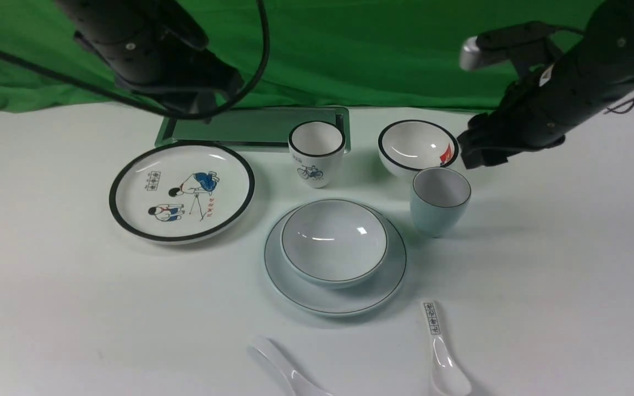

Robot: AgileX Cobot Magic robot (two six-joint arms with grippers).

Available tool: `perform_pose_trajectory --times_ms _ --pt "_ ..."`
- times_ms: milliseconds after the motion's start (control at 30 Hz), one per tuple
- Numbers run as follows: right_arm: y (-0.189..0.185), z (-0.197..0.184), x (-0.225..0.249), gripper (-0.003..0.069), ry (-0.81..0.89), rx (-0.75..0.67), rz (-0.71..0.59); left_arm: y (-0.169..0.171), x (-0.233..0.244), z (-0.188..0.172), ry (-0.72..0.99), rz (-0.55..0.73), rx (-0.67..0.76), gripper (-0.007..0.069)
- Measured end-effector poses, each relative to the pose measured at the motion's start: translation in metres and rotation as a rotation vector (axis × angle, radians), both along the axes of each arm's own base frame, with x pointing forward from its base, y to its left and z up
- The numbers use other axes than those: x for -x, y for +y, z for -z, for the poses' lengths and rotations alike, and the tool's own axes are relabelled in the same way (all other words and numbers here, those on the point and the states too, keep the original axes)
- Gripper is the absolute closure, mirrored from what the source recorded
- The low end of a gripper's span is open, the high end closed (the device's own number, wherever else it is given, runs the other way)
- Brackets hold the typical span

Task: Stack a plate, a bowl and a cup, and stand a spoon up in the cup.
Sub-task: Use the right arm to grab a blue teacup

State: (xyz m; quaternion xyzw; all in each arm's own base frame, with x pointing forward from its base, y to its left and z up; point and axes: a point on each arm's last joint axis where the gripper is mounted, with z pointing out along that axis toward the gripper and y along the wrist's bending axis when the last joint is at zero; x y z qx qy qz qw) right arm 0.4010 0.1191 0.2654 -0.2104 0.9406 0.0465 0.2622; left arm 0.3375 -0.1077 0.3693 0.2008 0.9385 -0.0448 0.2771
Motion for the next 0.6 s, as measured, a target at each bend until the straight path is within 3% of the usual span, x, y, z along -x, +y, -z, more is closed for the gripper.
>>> perform_pose_trajectory --times_ms 233,300,467,600 --pt "0.019 0.052 -0.019 0.0192 0.107 0.038 -0.053 0.007 0.028 0.039 0.059 -0.008 0.010 0.0601" --pt "0.025 0.060 -0.019 0.0244 0.124 0.049 -0.078 0.008 0.032 0.050 0.081 -0.010 0.003 0.0606" --pt "0.032 0.062 -0.019 0.0557 0.122 0.053 -0.101 0.011 0.040 0.073 0.145 -0.012 -0.018 0.0606" --pt "0.033 0.037 -0.021 0.0578 0.092 0.054 -0.126 0.011 0.042 0.074 0.148 -0.011 -0.021 0.0606"
